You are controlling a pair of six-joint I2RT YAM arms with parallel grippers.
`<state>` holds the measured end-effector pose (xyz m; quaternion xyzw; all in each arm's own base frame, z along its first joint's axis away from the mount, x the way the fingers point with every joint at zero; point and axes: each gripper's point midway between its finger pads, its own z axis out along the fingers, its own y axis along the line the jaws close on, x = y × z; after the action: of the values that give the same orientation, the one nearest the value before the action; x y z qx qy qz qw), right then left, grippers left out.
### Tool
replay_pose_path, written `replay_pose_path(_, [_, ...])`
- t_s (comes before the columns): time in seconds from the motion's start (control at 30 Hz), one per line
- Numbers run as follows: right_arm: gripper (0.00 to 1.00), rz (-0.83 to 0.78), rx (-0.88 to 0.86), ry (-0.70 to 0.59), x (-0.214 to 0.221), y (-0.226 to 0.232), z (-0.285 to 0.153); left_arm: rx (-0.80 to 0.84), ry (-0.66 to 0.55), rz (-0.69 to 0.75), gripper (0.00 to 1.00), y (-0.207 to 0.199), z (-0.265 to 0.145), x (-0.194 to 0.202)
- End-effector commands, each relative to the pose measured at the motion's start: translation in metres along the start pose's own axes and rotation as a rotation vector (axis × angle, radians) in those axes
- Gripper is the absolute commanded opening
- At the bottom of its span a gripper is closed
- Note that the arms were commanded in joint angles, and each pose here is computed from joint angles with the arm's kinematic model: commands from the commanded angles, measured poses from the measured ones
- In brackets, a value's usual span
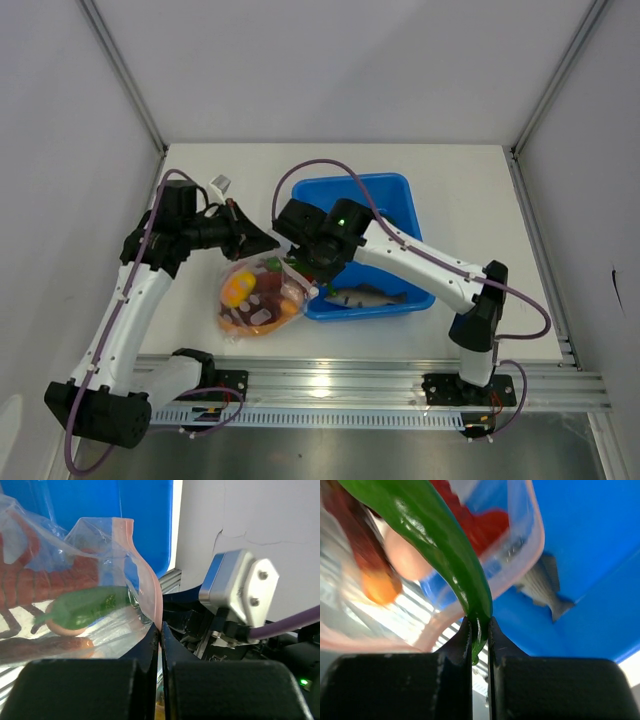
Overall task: Place the food in the zip-top bag and seal the zipper
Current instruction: Place the fake vegetable in the zipper food storage bag.
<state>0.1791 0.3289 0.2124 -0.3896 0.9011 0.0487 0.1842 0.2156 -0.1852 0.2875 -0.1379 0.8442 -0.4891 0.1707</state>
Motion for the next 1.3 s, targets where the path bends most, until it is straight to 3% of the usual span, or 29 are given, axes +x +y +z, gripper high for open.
replay_pose_path(0.0, [0.0,-0.004,0.006,0.059,0.003,0.001,-0.01,0.093,-0.026,0.097,0.01,-0.025,-0.013,0.0])
replay_pose_path(0.4, [0.04,0.019,0.06,-0.029,-0.038,0.0,0.003,0.106,-0.009,0.096,0.01,-0.025,-0.018,0.01])
replay_pose_path(0.67, [0.0,0.02,0.141,0.042,-0.019,-0.011,0.015,0.108,-0.009,0.102,0.01,-0.026,-0.02,0.011])
replay_pose_path(1.0, [0.0,0.026,0.122,0.094,-0.006,-0.007,0.018,0.117,-0.009,0.113,0.01,-0.03,-0.02,0.01])
replay_pose_path(1.13, [0.16,0.034,0.143,0.062,-0.011,-0.011,0.017,0.115,-0.009,0.113,0.0,-0.03,-0.021,0.01])
replay_pose_path(1.23, [0.4,0.078,0.088,-0.081,-0.036,-0.004,0.007,0.111,-0.006,0.109,0.0,-0.027,-0.02,0.012])
replay_pose_path(1.27, [0.56,0.082,0.06,-0.119,-0.042,0.0,0.004,0.111,-0.006,0.108,0.0,-0.027,-0.02,0.012])
